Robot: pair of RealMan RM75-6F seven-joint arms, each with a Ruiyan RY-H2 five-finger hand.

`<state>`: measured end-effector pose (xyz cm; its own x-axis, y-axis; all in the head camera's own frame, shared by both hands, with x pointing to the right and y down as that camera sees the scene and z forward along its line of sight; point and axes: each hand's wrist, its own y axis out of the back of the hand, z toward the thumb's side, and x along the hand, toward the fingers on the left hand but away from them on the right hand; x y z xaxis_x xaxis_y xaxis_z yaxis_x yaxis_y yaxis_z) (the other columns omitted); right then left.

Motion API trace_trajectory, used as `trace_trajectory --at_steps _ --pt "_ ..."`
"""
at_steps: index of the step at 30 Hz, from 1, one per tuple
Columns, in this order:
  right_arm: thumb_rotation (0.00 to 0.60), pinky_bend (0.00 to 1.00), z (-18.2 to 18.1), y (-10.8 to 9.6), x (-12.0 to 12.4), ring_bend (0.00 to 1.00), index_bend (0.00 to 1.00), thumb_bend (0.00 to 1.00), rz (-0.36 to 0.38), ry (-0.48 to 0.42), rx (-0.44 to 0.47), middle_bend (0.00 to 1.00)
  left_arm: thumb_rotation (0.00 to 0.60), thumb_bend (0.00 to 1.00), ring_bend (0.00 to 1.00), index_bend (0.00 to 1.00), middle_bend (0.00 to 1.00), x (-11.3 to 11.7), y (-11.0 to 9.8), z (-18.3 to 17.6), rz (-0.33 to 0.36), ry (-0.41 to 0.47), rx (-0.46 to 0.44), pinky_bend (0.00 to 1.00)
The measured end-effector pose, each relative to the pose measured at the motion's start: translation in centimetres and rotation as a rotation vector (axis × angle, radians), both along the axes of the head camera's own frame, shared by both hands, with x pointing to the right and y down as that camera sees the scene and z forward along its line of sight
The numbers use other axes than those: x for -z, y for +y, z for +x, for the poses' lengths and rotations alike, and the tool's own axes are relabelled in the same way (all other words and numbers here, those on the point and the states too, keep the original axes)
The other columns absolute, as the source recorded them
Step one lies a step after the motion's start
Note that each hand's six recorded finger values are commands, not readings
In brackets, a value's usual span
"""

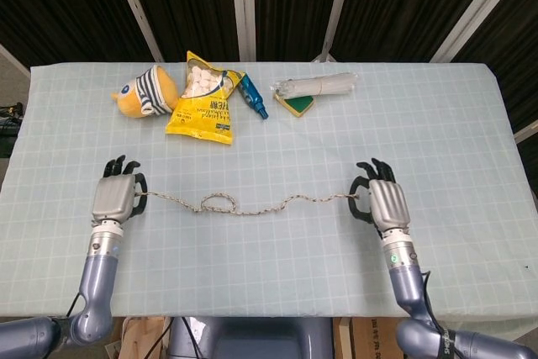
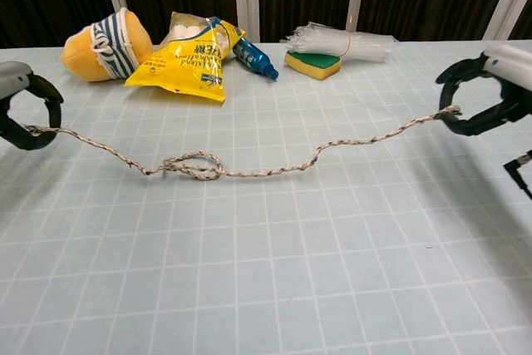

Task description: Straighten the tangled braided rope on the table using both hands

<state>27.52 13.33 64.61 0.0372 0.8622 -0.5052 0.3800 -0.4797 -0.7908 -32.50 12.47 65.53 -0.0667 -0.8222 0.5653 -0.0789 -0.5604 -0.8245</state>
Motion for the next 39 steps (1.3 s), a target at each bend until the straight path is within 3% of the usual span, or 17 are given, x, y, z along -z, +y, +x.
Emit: trace_trajectory --at_steps 9,21,29,39 --pt "0.600 0.00 6.8 0.5 2.7 0.00 0.61 0.52 0.039 0.057 -0.084 0.21 0.600 0.58 0.00 0.60 0.18 2.5 0.9 -4.9 0.028 0.023 0.077 0.00" --pt "0.600 0.00 11.8 2.5 3.8 0.00 0.61 0.52 0.048 0.064 -0.173 0.21 0.600 0.58 0.00 0.60 0.18 4.7 4.3 -9.1 0.081 0.079 0.111 0.00" --pt "0.600 0.00 13.9 3.0 3.4 0.00 0.61 0.52 0.044 0.101 -0.209 0.21 0.600 0.58 0.00 0.60 0.18 5.2 5.2 -10.6 0.107 0.052 0.088 0.00" --pt "0.600 0.00 14.3 3.8 2.3 0.00 0.61 0.52 0.009 0.135 -0.192 0.21 0.600 0.58 0.00 0.60 0.18 4.1 6.0 -10.9 0.081 0.019 0.059 0.00"
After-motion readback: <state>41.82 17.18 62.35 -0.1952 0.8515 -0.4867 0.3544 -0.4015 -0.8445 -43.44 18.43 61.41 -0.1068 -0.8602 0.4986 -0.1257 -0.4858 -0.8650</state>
